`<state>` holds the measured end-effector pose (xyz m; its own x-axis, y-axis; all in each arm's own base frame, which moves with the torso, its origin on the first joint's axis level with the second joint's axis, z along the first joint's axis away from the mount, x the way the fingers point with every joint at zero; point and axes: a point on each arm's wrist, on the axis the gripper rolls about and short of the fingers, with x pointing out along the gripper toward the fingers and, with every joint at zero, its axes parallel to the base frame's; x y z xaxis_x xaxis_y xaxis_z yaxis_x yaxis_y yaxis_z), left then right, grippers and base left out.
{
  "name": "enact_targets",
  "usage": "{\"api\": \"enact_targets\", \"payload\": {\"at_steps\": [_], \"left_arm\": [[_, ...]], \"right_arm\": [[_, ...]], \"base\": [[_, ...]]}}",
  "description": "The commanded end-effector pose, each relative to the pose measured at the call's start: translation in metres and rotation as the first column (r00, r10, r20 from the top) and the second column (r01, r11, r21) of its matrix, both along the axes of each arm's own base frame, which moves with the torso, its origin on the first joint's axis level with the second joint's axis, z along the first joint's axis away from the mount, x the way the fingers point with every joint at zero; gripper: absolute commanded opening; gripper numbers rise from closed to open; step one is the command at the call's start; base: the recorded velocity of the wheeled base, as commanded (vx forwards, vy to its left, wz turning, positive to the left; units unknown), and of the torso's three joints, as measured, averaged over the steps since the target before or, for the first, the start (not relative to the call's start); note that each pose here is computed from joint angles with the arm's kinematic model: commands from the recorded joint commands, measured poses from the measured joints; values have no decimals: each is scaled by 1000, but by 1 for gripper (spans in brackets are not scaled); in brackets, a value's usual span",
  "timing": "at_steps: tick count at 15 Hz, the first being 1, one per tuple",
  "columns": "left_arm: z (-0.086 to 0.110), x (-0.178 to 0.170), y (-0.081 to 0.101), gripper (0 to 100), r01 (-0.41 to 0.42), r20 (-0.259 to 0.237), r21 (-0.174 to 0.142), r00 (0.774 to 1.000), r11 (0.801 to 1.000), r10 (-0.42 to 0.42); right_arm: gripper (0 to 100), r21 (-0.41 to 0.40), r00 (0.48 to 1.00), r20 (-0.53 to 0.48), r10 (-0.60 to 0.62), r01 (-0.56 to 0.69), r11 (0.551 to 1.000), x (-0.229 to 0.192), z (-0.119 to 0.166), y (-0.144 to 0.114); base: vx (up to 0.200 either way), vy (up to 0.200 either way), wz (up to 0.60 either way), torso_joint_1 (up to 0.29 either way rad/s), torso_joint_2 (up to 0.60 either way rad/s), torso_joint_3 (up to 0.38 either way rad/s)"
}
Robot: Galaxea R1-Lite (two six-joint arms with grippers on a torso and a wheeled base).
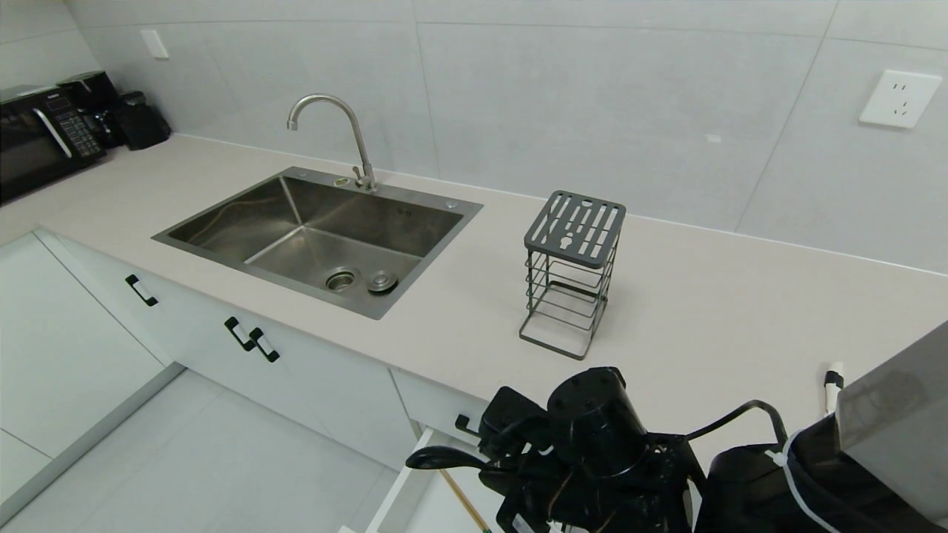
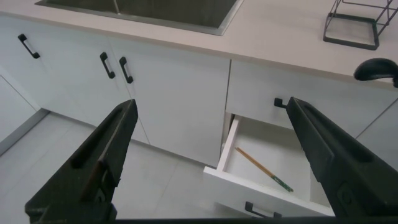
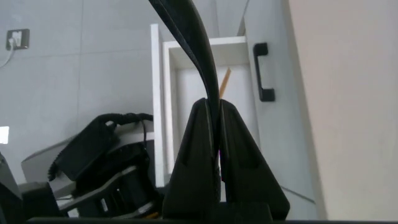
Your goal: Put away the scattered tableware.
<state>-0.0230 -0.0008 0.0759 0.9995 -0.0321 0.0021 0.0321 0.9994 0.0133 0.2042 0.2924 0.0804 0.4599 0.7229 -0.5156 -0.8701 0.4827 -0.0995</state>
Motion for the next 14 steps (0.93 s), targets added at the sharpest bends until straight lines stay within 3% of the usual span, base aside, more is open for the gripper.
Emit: {"api": "enact_targets", "payload": {"at_steps": [1, 14], "left_arm": [[0, 0, 0, 100, 0, -1, 1, 1000, 1000, 0], [0, 0, 0, 100, 0, -1, -1, 1000, 1000, 0]], "right_arm": [[0, -5, 1000, -8, 25, -25, 1000, -7, -3, 6], [0, -11, 999, 41, -33, 34, 999, 0, 8, 26]], "base": [[0, 0, 0, 0, 0, 0], [0, 0, 0, 0, 0, 0]]}}
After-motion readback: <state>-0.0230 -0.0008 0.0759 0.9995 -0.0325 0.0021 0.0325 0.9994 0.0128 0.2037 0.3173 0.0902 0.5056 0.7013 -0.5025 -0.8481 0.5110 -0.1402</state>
